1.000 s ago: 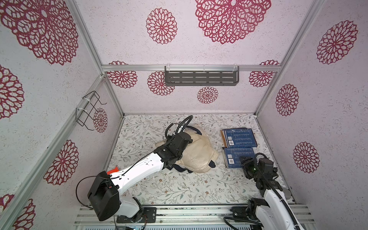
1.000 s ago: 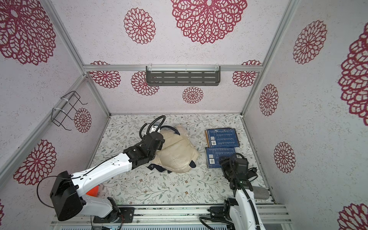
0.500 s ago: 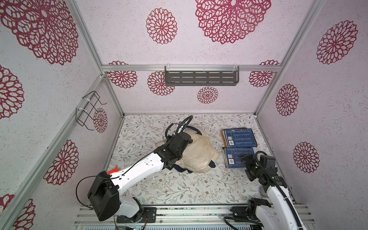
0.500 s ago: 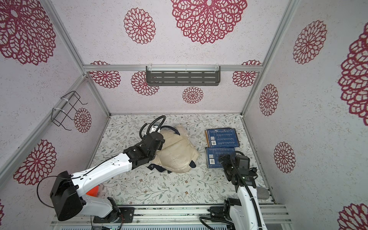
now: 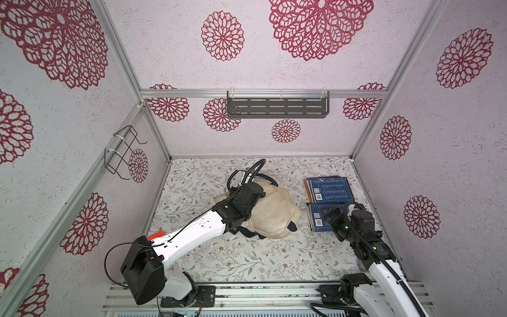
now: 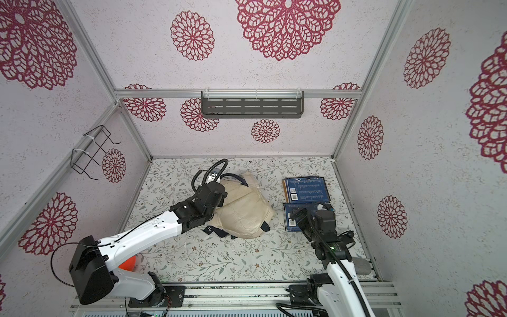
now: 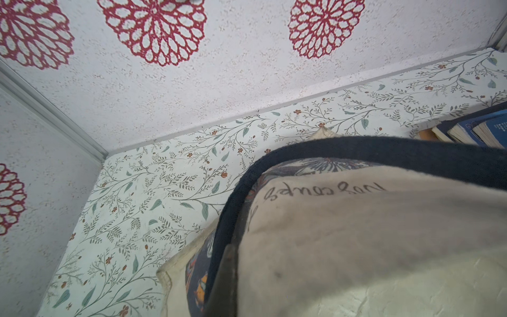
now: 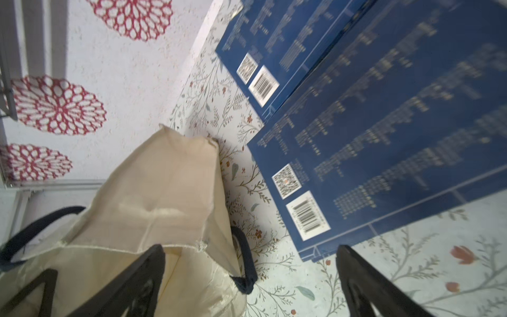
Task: Take out the books from the canvas bag
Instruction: Adjust the canvas bag at the center of the board.
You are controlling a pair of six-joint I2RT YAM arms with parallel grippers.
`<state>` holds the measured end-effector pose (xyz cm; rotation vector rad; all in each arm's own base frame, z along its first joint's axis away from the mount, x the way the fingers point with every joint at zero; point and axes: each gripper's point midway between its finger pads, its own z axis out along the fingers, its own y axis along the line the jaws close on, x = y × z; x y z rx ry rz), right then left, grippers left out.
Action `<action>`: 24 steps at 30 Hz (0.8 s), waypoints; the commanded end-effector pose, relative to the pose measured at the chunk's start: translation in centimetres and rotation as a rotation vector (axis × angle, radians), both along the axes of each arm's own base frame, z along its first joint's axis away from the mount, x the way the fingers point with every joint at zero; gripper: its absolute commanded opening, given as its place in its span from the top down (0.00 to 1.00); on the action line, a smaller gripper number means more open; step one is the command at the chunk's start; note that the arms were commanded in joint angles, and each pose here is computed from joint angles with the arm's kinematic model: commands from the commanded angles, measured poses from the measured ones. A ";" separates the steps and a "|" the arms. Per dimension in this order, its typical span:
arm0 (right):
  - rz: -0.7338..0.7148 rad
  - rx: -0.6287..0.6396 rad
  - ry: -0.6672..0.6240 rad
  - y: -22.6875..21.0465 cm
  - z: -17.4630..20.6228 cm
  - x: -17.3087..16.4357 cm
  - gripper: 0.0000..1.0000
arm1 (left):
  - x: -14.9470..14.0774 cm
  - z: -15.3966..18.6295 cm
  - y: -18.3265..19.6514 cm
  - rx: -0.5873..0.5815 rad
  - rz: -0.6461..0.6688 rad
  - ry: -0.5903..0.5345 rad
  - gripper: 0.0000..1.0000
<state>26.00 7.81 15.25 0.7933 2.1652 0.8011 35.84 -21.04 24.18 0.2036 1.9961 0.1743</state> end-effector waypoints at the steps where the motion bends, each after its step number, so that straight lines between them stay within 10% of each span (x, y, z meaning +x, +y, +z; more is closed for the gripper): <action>1: 0.035 -0.031 -0.082 1.9 2.1 1.3 0.01 | 0.1 1.2 0.4 -0.070 0.031 -0.008 1.00; 24: 0.265 -0.064 -0.092 13.4 -1.1 -2.2 0.04 | 0.9 2.8 0.8 -0.126 0.080 0.024 1.00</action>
